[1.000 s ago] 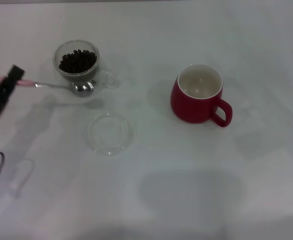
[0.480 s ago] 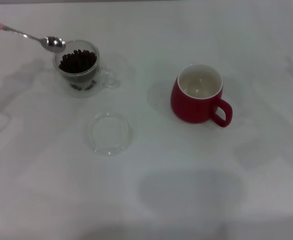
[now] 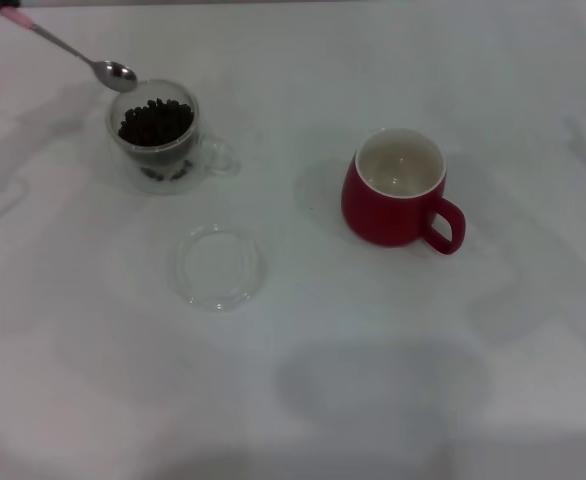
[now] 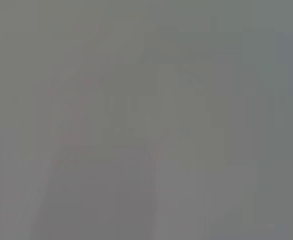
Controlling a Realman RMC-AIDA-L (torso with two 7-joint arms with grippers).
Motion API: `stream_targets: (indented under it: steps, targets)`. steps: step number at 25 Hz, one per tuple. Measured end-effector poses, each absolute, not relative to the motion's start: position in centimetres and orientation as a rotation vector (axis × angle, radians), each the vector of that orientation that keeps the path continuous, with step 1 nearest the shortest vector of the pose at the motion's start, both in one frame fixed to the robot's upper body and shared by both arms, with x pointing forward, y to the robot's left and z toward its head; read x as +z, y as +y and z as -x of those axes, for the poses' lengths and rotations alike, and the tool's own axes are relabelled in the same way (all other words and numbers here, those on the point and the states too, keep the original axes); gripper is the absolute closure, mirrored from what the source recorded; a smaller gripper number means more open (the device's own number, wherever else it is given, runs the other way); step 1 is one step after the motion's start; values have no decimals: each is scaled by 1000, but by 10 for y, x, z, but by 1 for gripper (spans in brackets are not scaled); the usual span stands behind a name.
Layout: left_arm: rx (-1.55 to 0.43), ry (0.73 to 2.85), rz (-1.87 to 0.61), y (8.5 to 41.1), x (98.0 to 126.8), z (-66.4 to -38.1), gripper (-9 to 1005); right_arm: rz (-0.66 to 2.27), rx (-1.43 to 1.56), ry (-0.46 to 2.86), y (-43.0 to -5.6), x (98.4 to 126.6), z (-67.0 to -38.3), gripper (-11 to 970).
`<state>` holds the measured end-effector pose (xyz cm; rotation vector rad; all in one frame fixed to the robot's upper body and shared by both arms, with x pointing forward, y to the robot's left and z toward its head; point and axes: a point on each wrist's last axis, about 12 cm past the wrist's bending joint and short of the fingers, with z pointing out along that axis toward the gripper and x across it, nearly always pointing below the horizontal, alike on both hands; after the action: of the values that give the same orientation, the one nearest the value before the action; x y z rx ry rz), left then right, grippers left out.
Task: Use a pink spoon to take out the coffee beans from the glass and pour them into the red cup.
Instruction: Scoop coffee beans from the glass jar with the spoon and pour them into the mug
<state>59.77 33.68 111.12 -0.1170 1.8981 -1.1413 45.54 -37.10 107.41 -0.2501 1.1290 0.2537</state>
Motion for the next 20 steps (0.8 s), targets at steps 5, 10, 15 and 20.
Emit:
stream_targets:
  steps: [5,10,15,20]
  targets:
    - [-1108,1976,69,325,1117,-613,869,244,269,1128,-368,1073,-456,87]
    - [-1076,2025,60,316,1119,-623,869,243,269,1127,-368,1073,-456,87]
    - [-1023,2072,53,311,1114,-628,868,239,265,1125,-369,1073,-456,86]
    - [-1000,2119,11,296,1110,-632,868,237,269,1119,-367,1075,-460,85]
